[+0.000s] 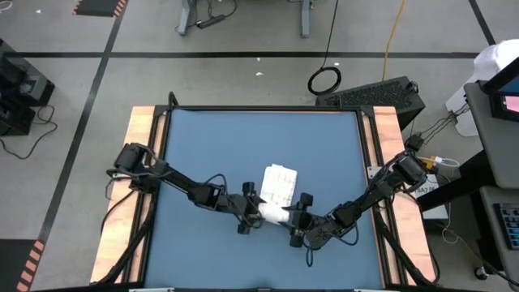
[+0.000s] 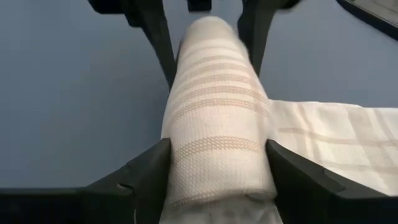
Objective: Roll towel into tight, uniform cylinder
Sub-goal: Roll the white towel
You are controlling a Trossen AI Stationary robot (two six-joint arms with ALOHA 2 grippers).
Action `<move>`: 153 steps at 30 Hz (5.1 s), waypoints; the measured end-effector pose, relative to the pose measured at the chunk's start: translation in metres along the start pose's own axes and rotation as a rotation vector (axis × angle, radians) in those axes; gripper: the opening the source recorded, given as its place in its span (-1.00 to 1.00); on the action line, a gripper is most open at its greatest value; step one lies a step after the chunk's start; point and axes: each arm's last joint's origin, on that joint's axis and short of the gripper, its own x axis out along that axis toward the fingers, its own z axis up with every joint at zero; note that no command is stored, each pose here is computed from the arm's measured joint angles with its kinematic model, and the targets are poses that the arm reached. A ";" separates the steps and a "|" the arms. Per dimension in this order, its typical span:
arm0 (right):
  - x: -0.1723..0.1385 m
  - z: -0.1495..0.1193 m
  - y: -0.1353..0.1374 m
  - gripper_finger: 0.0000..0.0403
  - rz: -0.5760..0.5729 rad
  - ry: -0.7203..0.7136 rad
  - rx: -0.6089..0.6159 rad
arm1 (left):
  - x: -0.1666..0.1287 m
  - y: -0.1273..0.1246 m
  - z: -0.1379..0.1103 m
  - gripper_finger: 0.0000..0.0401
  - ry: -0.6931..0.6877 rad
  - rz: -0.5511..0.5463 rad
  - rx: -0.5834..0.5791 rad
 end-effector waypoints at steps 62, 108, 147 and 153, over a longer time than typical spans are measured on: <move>0.004 -0.013 0.027 0.63 -0.152 -0.103 -0.221 | 0.024 0.011 -0.012 0.50 -0.043 -0.102 -0.021; 0.009 -0.021 0.025 0.61 -0.200 -0.126 -0.106 | 0.021 0.028 -0.011 0.50 -0.012 -0.141 0.135; 0.018 -0.023 0.011 0.60 -0.252 -0.031 0.066 | -0.005 0.039 0.012 0.50 -0.045 -0.061 0.204; 0.018 -0.023 0.011 0.46 -0.254 -0.031 0.066 | -0.005 0.037 0.012 0.50 -0.047 -0.066 0.222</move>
